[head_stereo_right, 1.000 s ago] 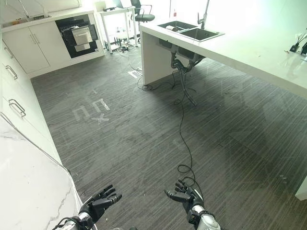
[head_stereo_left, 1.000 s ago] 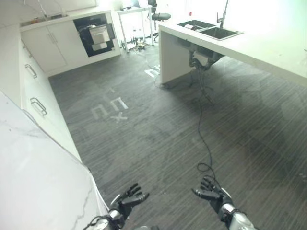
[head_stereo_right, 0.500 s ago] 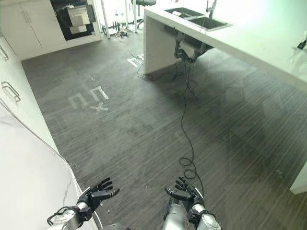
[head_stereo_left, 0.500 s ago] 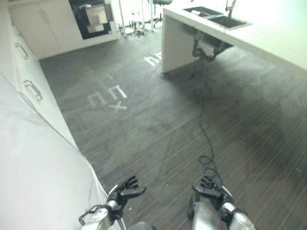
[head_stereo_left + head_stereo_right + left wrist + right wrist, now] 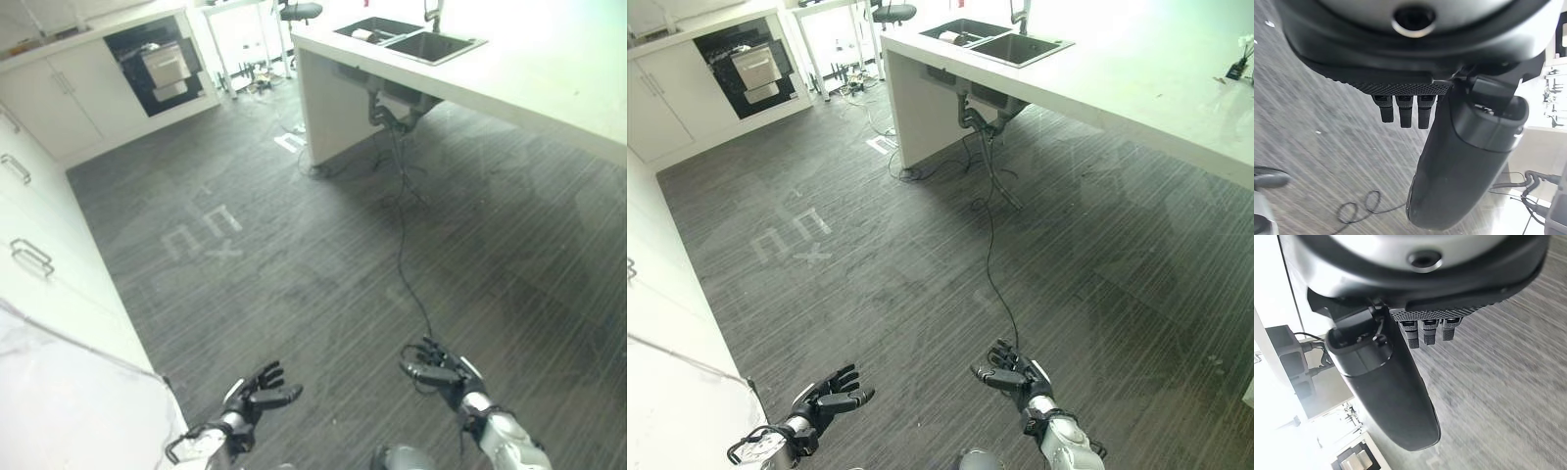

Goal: Place the dishes in the dishwasher.

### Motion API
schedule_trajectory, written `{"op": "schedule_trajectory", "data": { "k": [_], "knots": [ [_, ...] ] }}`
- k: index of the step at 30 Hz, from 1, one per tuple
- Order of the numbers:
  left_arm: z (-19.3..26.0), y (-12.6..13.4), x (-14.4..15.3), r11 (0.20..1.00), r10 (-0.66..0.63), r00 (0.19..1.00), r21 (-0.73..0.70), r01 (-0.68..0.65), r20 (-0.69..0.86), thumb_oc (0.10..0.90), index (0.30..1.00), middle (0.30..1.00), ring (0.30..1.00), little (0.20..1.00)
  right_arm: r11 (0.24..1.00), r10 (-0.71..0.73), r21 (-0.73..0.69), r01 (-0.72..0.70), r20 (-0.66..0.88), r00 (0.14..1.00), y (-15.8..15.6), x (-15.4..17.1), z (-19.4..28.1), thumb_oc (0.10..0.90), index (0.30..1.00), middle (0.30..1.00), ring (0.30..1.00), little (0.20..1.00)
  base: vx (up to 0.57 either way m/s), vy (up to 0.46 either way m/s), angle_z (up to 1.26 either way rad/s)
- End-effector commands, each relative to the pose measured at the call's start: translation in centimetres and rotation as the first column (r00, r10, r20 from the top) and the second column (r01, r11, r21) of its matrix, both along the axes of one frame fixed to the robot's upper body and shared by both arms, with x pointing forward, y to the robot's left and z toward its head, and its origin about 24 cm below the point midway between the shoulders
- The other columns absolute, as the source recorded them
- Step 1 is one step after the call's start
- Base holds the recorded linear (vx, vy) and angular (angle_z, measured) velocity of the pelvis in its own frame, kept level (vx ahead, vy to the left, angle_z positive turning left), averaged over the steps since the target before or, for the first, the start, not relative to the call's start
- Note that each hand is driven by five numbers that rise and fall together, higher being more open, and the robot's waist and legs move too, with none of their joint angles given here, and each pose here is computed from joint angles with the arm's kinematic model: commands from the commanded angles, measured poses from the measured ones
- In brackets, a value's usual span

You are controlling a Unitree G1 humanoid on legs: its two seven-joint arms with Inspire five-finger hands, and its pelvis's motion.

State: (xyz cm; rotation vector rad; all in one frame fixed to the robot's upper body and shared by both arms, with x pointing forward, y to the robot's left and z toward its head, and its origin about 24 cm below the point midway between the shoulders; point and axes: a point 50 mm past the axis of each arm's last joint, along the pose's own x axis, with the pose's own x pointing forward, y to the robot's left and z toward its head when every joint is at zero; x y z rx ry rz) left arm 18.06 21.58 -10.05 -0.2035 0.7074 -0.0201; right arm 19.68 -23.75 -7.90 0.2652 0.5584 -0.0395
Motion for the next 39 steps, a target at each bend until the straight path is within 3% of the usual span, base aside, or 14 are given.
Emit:
{"op": "schedule_trajectory", "data": {
  "k": [1,10,20,33,39],
  "knots": [
    [2.0,-0.1,1.8,1.0,-0.019,0.989,0.021,0.016,0.146,0.8,0.9,0.9,0.9,0.9,0.999,0.05,-0.01,-0.049,0.152,0.987,-0.2,1.9,2.1,0.8,0.9,0.9,0.9,0.9,0.32,0.126,-0.28],
    [1.4,0.4,0.1,0.999,0.04,0.994,0.005,-0.04,0.098,0.8,0.9,0.9,0.9,0.9,0.998,0.067,-0.011,-0.067,0.087,0.994,0.9,0.5,0.6,0.8,0.9,0.9,0.9,0.9,0.48,0.266,-0.43],
    [1.0,1.3,-0.2,0.997,-0.024,0.998,0.069,0.02,0.057,0.8,0.9,0.9,0.9,0.9,0.997,0.08,0.016,-0.081,0.059,0.995,2.4,-0.2,0.0,0.8,0.9,0.9,0.9,0.9,0.41,0.189,0.06],
    [0.4,1.9,-1.4,0.994,-0.016,1.0,0.109,0.014,0.022,0.8,0.9,0.9,0.9,0.9,0.998,0.035,0.041,-0.038,0.079,0.996,3.0,-0.6,0.0,0.8,0.9,0.9,0.9,0.9,0.47,-0.279,0.29],
    [-0.9,0.8,-3.3,0.998,0.027,1.0,0.052,-0.026,-0.011,0.8,0.9,0.9,0.9,0.9,0.993,0.108,-0.061,-0.104,0.07,0.992,0.7,0.0,0.9,0.8,0.9,0.9,0.9,0.9,0.37,-0.172,-0.41]
  ]
}}
